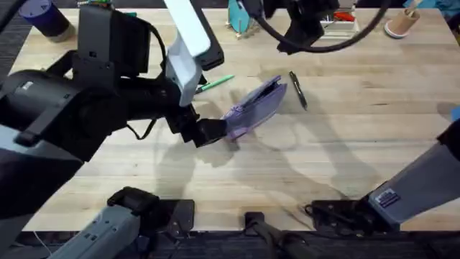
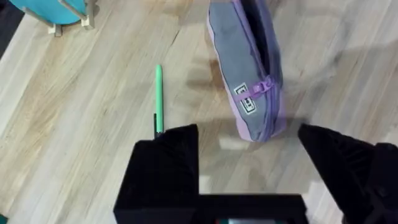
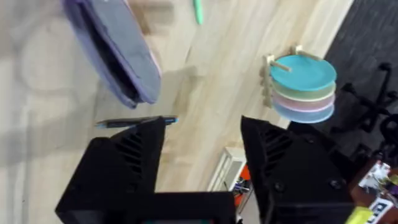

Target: Unzip the bag, pick up the pens from the table one at a time and place them inside, then zip the bag closed.

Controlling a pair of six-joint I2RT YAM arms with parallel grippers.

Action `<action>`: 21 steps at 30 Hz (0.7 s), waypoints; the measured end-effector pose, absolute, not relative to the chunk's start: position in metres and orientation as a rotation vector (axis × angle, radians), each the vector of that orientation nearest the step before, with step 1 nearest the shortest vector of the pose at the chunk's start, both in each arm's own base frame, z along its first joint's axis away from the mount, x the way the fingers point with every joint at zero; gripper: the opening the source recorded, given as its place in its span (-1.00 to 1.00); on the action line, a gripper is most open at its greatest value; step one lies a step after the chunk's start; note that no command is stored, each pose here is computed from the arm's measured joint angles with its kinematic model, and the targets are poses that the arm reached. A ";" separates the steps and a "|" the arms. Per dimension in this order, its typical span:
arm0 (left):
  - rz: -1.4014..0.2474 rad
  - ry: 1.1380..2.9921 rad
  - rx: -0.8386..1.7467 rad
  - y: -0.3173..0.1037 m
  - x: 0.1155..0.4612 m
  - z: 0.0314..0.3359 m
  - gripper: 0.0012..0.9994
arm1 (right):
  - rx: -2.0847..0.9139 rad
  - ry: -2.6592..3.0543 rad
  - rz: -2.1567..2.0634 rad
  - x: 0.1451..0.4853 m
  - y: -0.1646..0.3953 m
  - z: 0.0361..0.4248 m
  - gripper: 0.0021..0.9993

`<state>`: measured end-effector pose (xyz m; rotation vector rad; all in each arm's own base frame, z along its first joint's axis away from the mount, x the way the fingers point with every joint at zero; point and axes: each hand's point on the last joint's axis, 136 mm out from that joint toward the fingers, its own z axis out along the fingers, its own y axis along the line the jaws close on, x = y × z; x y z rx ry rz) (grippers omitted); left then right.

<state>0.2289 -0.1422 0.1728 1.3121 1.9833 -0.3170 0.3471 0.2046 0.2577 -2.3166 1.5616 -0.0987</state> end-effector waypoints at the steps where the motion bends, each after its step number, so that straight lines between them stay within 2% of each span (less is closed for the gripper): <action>1: -0.317 1.983 1.312 -0.142 0.229 0.173 0.99 | -2.329 1.567 -0.084 0.343 0.203 0.256 -0.03; 4: -0.316 1.983 1.313 -0.142 0.229 0.173 0.99 | -2.371 1.592 -0.038 0.331 0.199 0.252 -0.82; 5: -0.316 1.984 1.312 -0.142 0.229 0.173 0.99 | -2.385 1.602 -0.022 0.326 0.197 0.251 -0.91; 14: -0.316 1.984 1.312 -0.142 0.229 0.173 0.99 | -2.417 1.621 0.095 0.308 0.197 0.247 -0.94; 21: -0.317 1.984 1.312 -0.142 0.229 0.173 0.99 | -2.468 1.668 0.196 0.295 0.195 0.222 -0.94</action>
